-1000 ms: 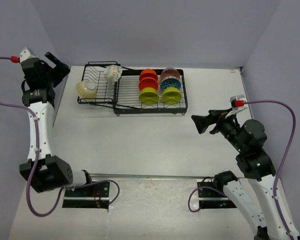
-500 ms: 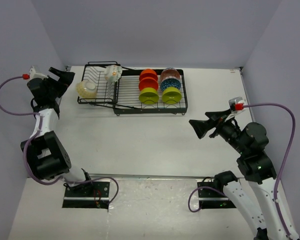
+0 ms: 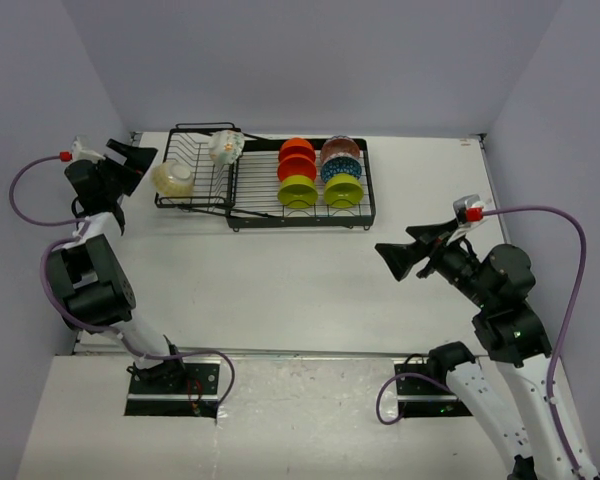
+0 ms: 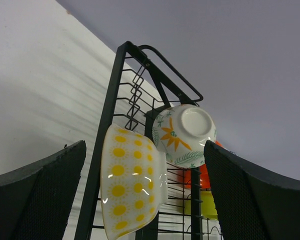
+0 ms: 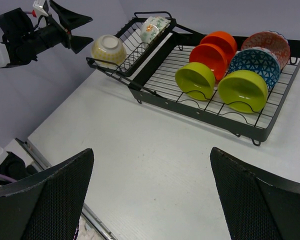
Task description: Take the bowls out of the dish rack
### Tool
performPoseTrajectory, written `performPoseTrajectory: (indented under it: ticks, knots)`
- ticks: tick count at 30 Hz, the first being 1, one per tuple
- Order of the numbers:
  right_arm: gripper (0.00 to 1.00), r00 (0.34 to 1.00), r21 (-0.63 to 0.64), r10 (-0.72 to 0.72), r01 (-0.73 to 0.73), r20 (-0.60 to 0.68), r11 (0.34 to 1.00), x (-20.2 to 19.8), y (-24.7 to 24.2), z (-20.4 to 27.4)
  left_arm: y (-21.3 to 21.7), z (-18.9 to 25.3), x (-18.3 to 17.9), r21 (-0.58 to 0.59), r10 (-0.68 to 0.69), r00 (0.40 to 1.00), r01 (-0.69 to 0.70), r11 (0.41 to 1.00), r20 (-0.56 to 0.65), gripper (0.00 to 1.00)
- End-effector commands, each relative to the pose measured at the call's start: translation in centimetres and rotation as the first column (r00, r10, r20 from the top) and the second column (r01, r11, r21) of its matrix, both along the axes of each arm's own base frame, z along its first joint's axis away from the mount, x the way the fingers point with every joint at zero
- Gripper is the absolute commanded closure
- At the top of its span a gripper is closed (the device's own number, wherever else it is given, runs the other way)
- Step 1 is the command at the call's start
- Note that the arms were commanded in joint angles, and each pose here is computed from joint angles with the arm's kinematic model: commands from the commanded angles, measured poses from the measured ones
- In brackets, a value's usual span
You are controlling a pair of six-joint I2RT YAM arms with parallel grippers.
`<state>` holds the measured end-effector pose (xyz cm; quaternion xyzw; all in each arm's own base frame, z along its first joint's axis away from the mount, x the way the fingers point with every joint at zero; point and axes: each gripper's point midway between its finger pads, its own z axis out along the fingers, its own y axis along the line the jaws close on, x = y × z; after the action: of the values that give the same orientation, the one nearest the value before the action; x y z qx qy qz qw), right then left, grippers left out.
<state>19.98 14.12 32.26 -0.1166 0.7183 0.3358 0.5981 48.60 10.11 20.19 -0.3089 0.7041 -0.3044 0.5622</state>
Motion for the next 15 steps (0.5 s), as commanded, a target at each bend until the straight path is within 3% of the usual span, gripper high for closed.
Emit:
performPoseTrajectory:
  ticks: [1,15]
  knots:
    - [0.01,0.999,-0.001,0.033,-0.033,0.037,0.999,-0.2,0.4,0.6,-0.7,2.2,0.1,0.012,-0.058,0.993,0.057,0.998,0.102,0.0]
    - [0.01,0.998,0.004,0.013,-0.013,0.062,1.0,-0.3,0.1,1.0,-0.9,-0.8,-1.3,-0.042,-0.014,1.0,0.014,0.999,-0.002,0.01]
